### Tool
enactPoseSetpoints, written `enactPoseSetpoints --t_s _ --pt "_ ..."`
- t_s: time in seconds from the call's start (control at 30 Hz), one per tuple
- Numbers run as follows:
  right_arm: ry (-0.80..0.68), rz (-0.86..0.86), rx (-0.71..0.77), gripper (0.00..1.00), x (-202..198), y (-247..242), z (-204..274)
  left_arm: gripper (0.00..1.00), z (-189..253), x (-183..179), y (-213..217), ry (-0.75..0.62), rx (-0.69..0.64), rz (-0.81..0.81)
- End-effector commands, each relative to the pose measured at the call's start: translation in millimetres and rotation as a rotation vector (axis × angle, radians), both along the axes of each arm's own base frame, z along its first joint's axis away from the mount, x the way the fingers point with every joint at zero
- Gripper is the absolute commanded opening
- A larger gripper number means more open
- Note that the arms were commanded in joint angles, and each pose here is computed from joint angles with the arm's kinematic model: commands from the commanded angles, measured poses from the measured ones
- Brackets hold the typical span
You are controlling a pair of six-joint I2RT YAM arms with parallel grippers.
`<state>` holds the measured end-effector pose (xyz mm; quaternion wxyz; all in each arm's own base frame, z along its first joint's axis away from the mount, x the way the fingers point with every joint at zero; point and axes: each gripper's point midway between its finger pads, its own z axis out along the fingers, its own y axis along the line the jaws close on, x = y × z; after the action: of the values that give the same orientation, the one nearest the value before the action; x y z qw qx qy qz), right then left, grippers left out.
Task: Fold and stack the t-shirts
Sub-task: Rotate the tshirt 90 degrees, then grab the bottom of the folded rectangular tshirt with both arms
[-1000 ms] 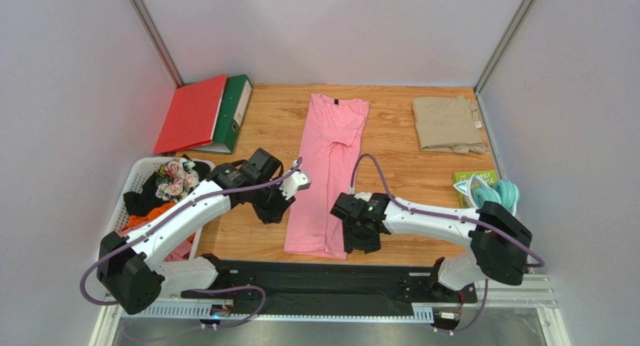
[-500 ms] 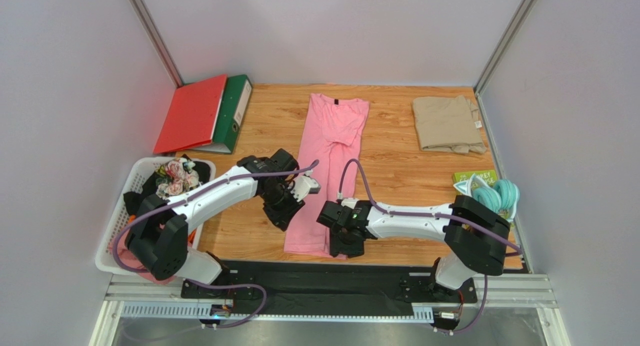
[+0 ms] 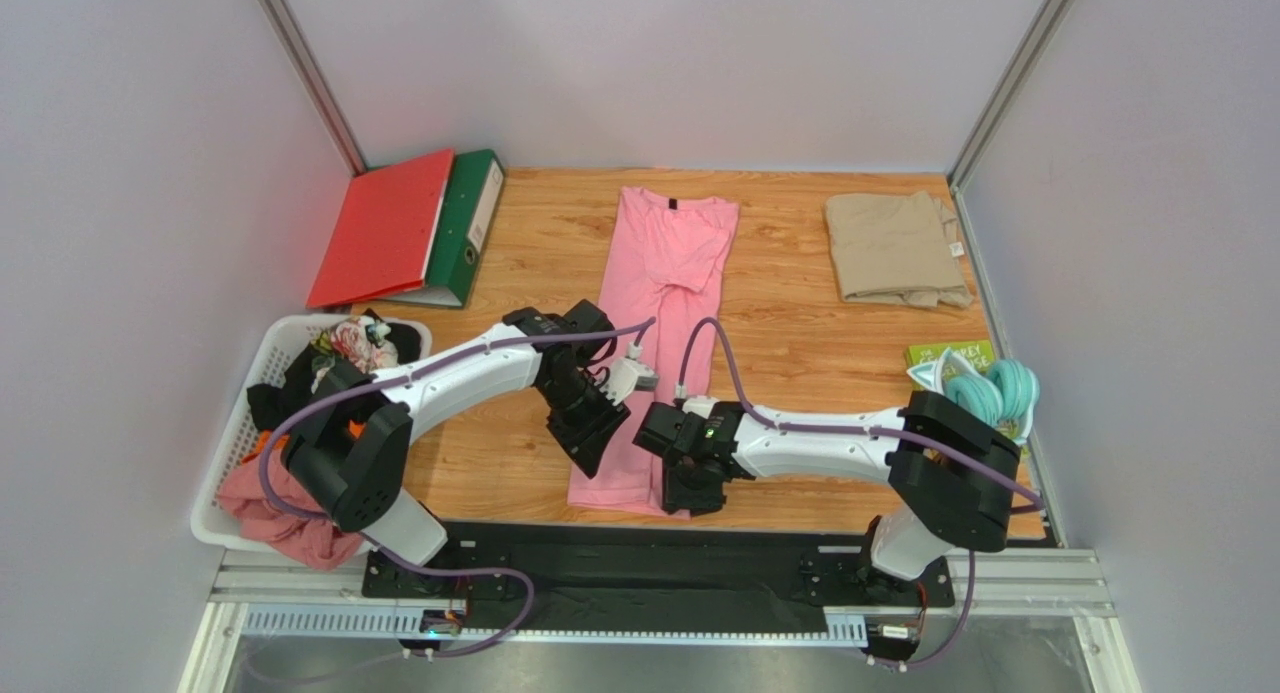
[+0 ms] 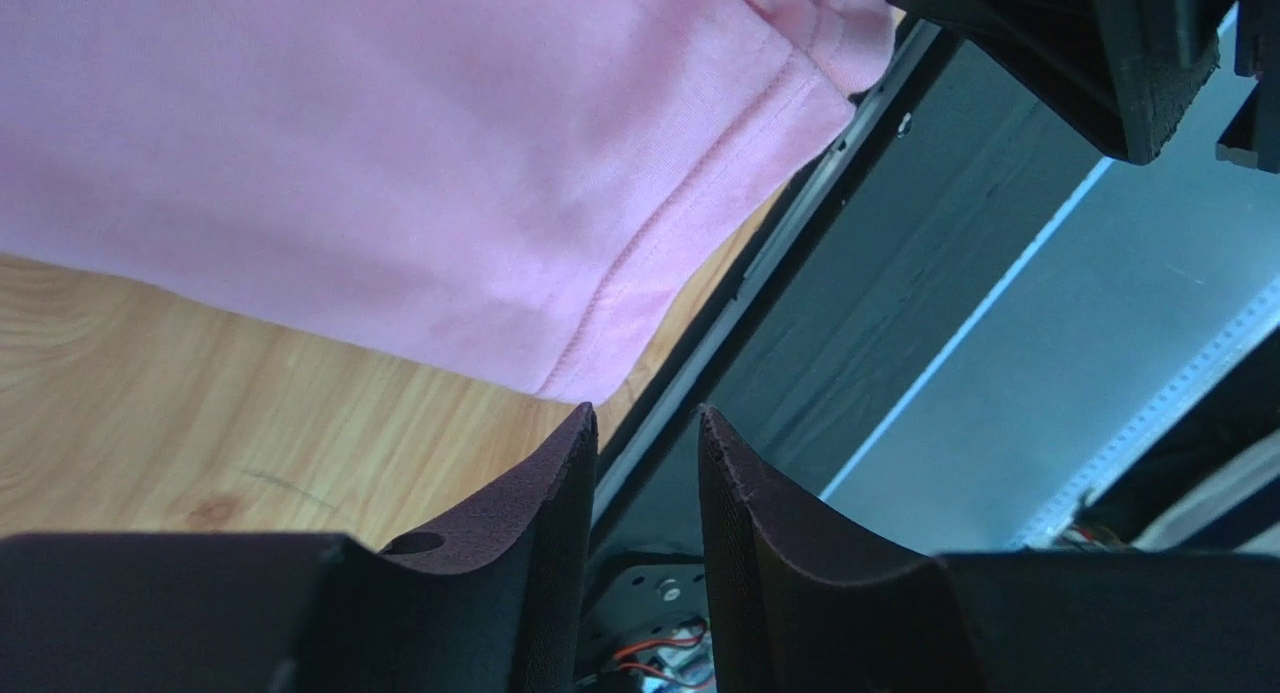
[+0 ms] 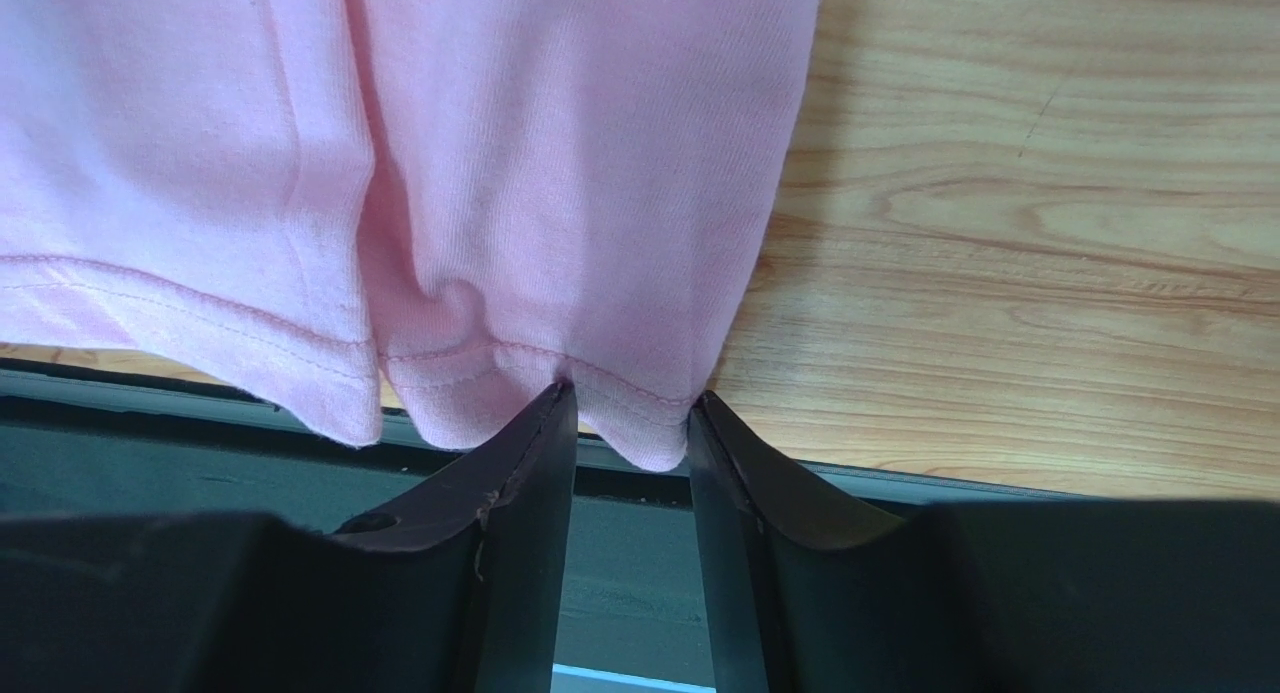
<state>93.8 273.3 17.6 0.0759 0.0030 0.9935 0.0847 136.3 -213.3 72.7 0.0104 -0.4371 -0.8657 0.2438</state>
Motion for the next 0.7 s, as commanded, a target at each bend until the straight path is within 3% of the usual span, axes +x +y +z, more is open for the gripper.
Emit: enactPoseSetpoints --t_s 0.0,0.17,0.43,0.6,0.67 --pt "-0.04 -0.036 0.053 0.38 10.2 7.2 11.9 0.39 7.8 -12.5 -5.4 0.088 -0.022 0.03" --pt "-0.034 -0.032 0.051 0.38 11.1 6.6 11.9 0.4 15.7 -15.6 -4.4 0.143 -0.032 0.054" --pt "-0.028 -0.027 0.046 0.37 11.5 4.4 14.4 0.47 6.8 9.4 10.9 0.251 -0.014 0.278" --pt "-0.037 -0.038 0.042 0.37 12.5 1.2 14.1 0.42 17.0 53.2 25.0 0.182 -0.054 0.376" --pt "-0.036 -0.03 0.041 0.37 12.1 1.8 13.7 0.4 23.8 85.1 38.3 -0.015 -0.073 0.4"
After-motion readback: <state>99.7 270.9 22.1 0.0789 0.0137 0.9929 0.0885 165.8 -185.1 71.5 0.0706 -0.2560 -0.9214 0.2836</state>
